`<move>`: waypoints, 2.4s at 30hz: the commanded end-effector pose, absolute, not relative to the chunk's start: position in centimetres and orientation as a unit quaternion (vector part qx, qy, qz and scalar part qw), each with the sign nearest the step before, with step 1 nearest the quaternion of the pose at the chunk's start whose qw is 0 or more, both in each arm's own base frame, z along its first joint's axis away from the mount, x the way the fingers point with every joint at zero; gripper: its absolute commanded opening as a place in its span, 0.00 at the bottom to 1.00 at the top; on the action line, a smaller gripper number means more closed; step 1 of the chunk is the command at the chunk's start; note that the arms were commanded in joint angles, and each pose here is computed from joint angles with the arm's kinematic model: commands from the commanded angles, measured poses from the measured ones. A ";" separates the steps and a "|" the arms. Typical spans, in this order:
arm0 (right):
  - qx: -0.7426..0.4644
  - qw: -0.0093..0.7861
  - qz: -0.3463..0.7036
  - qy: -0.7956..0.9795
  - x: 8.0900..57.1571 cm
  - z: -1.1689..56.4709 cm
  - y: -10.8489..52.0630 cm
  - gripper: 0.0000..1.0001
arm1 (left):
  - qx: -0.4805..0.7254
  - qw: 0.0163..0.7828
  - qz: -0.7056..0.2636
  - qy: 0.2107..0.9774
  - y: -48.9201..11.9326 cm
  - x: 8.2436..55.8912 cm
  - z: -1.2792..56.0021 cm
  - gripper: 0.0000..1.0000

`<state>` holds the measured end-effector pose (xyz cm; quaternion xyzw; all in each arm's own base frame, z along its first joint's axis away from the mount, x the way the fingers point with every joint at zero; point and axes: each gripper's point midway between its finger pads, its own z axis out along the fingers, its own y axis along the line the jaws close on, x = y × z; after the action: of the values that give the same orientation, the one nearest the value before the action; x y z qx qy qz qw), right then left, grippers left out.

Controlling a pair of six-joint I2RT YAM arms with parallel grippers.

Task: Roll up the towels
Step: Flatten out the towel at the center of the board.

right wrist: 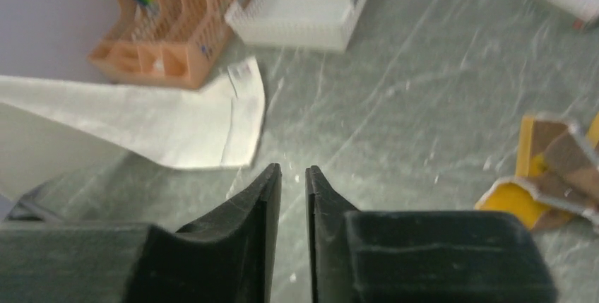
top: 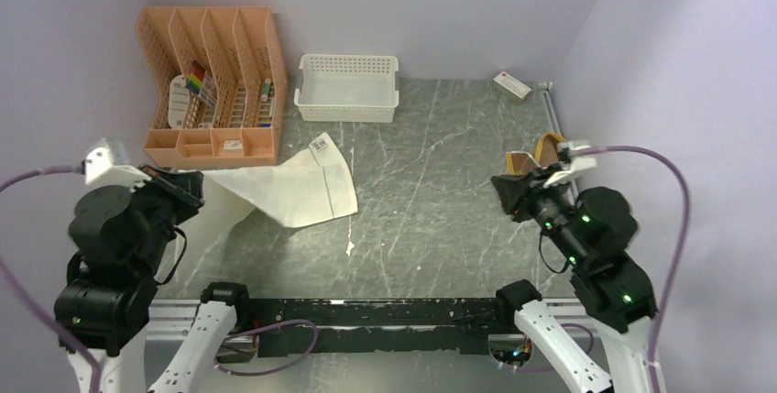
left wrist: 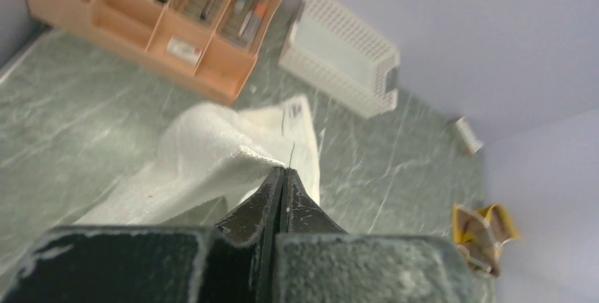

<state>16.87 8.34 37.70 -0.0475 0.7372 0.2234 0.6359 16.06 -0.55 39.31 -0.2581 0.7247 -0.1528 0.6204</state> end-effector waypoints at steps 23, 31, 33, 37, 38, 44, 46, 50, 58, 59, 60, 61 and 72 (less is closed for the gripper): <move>-0.404 0.440 0.014 0.802 22.0 13.4 31.3 0.95 | -0.208 0.537 -0.076 0.814 -0.3 18.8 31.4 0.07; -0.574 0.494 0.136 0.638 19.8 10.1 37.3 0.96 | -0.182 0.527 -0.076 0.827 -0.9 19.8 30.0 0.07; -0.572 0.495 0.132 0.640 21.3 10.1 37.2 0.96 | -0.176 0.528 -0.075 0.827 -0.9 20.0 30.1 0.07; -0.603 0.464 0.142 0.634 23.2 8.4 37.7 0.89 | -0.166 0.530 -0.070 0.829 -0.9 20.3 30.1 0.07; -0.614 0.459 0.149 0.625 23.3 8.1 37.9 0.85 | -0.165 0.530 -0.069 0.829 -0.9 20.3 30.2 0.07; -0.625 0.402 0.161 0.650 26.1 5.1 36.9 0.77 | -0.162 0.539 -0.056 0.825 -0.4 20.0 31.0 0.07; -0.632 0.383 0.169 0.652 26.2 4.1 36.7 0.76 | -0.160 0.540 -0.054 0.825 -0.3 19.8 31.0 0.07; -0.643 0.342 0.190 0.659 25.6 2.0 36.4 0.70 | -0.161 0.540 -0.050 0.824 -0.2 19.7 31.0 0.07; -0.644 0.322 0.171 0.673 25.9 0.3 35.8 0.62 | -0.157 0.543 -0.044 0.824 0.0 19.9 31.3 0.07; -0.643 0.321 0.163 0.676 26.1 0.0 35.5 0.59 | -0.157 0.543 -0.043 0.824 0.0 20.0 31.3 0.07; -0.642 0.317 0.155 0.680 26.3 -0.4 35.3 0.52 | -0.157 0.543 -0.043 0.824 0.0 20.0 31.2 0.07; -0.642 0.311 0.143 0.686 26.5 -0.8 35.0 0.44 | -0.157 0.542 -0.041 0.824 0.1 20.1 31.2 0.07; -0.572 0.339 0.126 0.736 29.0 -0.2 31.1 0.00 | -0.165 0.549 -0.023 0.819 0.8 20.6 31.9 0.07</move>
<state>28.83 35.98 1.72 -0.6108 0.6813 0.1461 0.3761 20.07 0.05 29.67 -0.1593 0.8394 -0.0347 0.5185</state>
